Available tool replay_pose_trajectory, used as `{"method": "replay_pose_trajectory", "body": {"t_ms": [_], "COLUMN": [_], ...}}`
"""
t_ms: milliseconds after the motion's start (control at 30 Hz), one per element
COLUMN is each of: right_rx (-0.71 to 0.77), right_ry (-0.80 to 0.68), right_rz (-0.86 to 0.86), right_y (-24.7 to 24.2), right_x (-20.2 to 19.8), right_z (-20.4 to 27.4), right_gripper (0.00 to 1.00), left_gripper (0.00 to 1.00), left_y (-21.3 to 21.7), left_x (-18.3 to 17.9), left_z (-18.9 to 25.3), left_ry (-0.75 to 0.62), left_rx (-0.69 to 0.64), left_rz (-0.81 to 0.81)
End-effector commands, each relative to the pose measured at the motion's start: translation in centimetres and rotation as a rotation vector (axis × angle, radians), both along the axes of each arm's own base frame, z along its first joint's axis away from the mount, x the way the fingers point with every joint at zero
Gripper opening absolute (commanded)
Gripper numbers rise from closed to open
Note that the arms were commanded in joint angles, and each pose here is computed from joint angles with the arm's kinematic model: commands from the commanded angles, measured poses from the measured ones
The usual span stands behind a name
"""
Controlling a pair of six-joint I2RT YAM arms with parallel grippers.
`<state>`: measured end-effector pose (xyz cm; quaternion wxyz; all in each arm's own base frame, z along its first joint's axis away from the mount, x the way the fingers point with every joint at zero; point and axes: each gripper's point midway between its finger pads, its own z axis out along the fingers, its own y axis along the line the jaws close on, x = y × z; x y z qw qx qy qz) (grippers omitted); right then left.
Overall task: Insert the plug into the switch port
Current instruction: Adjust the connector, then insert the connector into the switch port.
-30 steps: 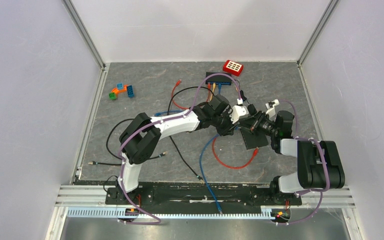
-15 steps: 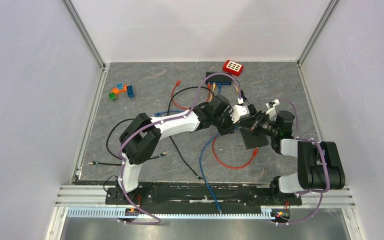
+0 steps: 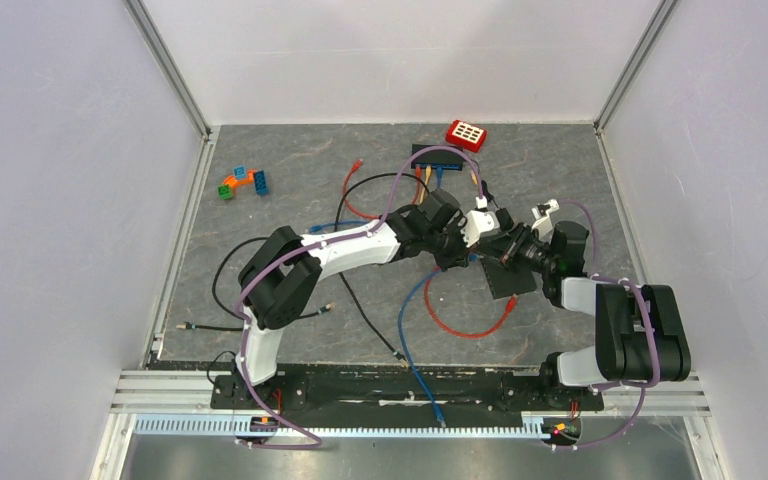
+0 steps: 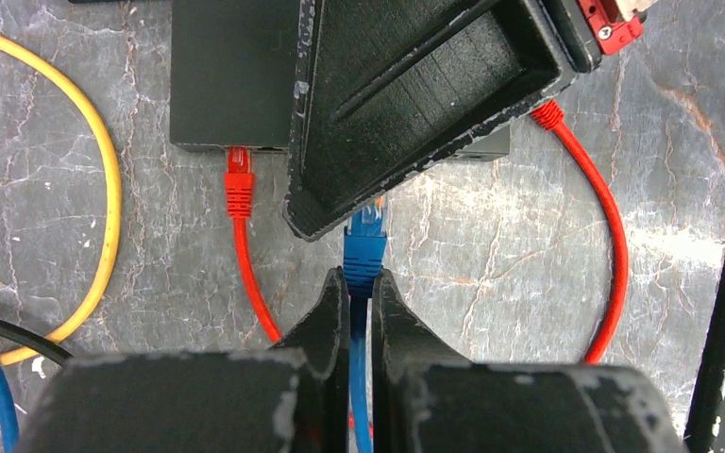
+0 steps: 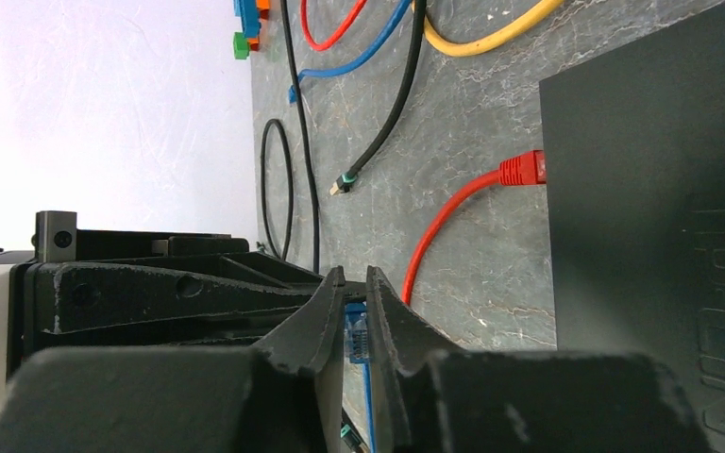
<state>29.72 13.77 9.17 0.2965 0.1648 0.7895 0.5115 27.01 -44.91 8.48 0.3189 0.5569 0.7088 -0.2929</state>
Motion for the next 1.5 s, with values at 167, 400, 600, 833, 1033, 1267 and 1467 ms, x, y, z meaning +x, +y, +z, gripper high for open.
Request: {"method": "replay_pose_trajectory", "body": {"t_ms": [167,400,600,833,1033,1267,1467], "right_rx": [-0.180,-0.460,-0.511,-0.507,-0.482,-0.474,-0.470], "right_ry": [-0.129,-0.151,-0.119,-0.089,-0.059,-0.035,-0.021], "right_rz": [-0.027,-0.074,-0.081,-0.029,-0.004,0.013,0.028], "right_y": [-3.4,-9.4,-11.3,-11.2,-10.9,-11.0,-10.8], "right_x": [3.0,5.3,6.8,6.8,6.4,6.2,5.6], "right_z": [2.0,1.7,0.3,-2.1,-4.1,-5.5,-6.4], "right_gripper": [0.49,0.56,0.56,0.56,0.55,0.47,0.46], "left_gripper": [0.02,0.02,0.02,0.02,0.02,0.02,0.02], "left_y": [-0.1,0.2,-0.4,-0.9,-1.2,-1.6,-1.0], "left_x": [0.7,0.6,0.2,0.6,1.3,0.8,0.7], "left_z": [1.2,-1.4,-3.2,-4.9,-5.7,-5.8,-6.1], "left_ry": [-0.008,-0.027,0.001,0.030,0.027,0.080,0.137], "left_rx": [-0.033,0.051,0.106,0.144,0.179,0.206,0.267], "left_rz": [0.084,0.121,0.118,0.129,0.136,0.126,0.186]}}
